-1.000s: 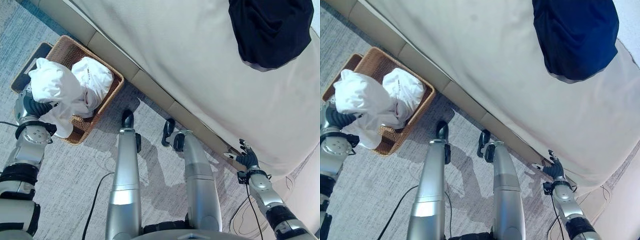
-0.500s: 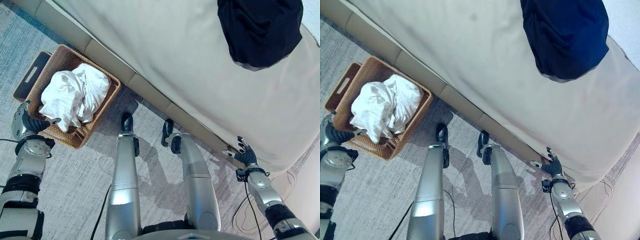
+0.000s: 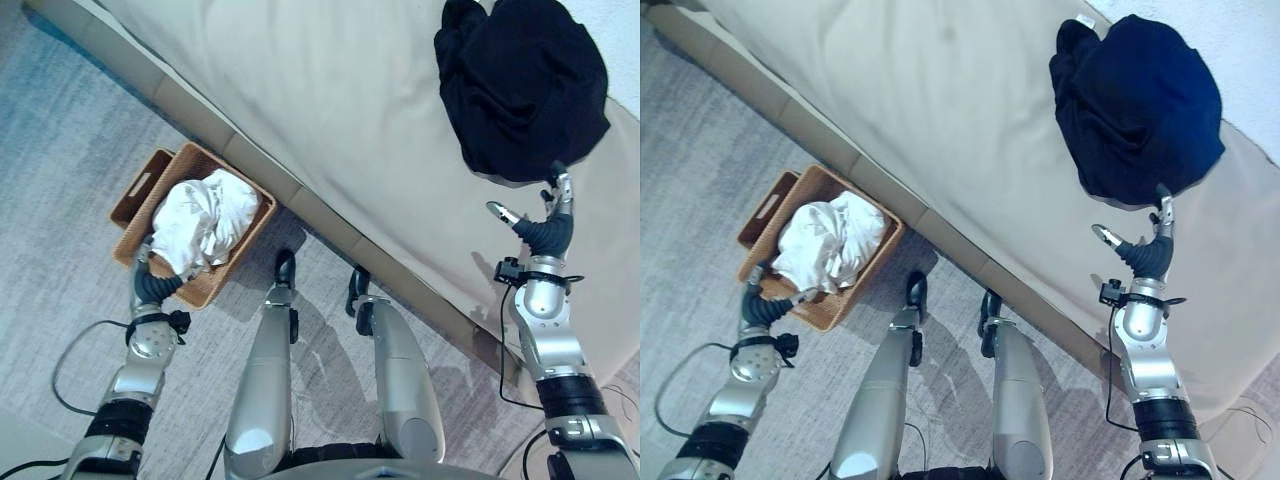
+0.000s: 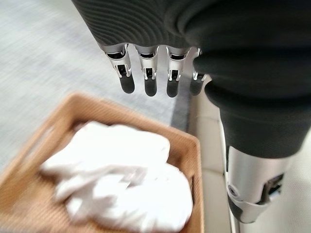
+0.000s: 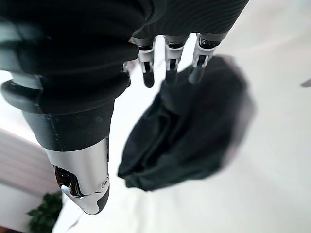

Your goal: Pick up clothes into the bucket

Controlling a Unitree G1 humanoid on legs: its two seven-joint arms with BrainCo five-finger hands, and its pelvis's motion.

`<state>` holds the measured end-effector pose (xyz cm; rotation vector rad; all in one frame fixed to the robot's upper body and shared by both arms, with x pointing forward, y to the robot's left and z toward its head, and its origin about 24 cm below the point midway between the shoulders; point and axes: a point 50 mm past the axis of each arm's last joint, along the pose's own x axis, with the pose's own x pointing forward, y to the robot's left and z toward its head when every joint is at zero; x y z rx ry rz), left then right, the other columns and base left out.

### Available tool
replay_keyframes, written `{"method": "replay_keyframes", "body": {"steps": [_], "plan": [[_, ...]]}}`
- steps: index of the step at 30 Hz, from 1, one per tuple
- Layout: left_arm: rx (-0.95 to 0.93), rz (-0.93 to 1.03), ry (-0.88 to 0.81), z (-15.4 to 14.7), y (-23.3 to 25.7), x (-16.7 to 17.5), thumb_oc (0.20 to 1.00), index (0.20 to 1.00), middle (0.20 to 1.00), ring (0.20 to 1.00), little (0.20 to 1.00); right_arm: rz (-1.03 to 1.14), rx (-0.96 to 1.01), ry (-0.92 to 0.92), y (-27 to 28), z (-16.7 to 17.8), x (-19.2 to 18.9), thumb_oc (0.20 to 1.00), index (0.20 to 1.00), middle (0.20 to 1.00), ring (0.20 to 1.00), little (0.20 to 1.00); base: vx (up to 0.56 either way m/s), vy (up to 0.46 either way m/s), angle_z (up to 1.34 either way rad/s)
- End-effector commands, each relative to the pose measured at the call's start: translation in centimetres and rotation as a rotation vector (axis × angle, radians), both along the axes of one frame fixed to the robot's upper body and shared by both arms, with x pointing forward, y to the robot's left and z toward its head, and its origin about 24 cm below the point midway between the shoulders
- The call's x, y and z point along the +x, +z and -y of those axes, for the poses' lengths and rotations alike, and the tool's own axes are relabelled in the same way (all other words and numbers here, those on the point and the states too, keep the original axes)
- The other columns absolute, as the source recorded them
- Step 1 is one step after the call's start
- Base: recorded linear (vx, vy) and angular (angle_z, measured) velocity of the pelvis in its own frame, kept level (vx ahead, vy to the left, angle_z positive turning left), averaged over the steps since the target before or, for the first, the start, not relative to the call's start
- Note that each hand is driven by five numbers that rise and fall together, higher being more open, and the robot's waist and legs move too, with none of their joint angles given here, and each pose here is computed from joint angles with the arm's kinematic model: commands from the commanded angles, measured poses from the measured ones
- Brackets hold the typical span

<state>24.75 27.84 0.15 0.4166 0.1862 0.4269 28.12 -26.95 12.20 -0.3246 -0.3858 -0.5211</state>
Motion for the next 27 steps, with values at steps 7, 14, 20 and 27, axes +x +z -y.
{"method": "replay_keyframes", "body": {"steps": [7, 14, 20, 27], "plan": [[-0.381, -0.142, -0.160, 5.7, -6.0, -3.9, 1.000, 1.000, 1.000, 1.000, 1.000, 0.039, -0.375, -0.231, 7.0, 5.1, 1.6, 1.000, 1.000, 1.000, 1.000, 1.000, 0.05, -0.053, 0.14], [-0.403, -0.330, -0.223, 7.4, -9.3, -7.3, 1.000, 1.000, 1.000, 1.000, 1.000, 0.104, -0.471, -0.441, 15.3, 8.3, 3.8, 1.000, 1.000, 1.000, 1.000, 1.000, 0.04, -0.047, 0.10], [-0.425, -0.356, -0.258, 8.2, -9.7, -7.7, 1.000, 1.000, 1.000, 1.000, 1.000, 0.038, -0.570, -0.553, 20.0, 9.6, 4.6, 1.000, 1.000, 1.000, 1.000, 1.000, 0.01, -0.065, 0.02], [-0.482, -0.307, -0.297, 9.8, -8.9, -6.5, 1.000, 1.000, 1.000, 1.000, 1.000, -0.088, -0.514, -0.560, 21.2, 10.7, 5.3, 1.000, 1.000, 1.000, 1.000, 1.000, 0.00, -0.036, 0.01]]}}
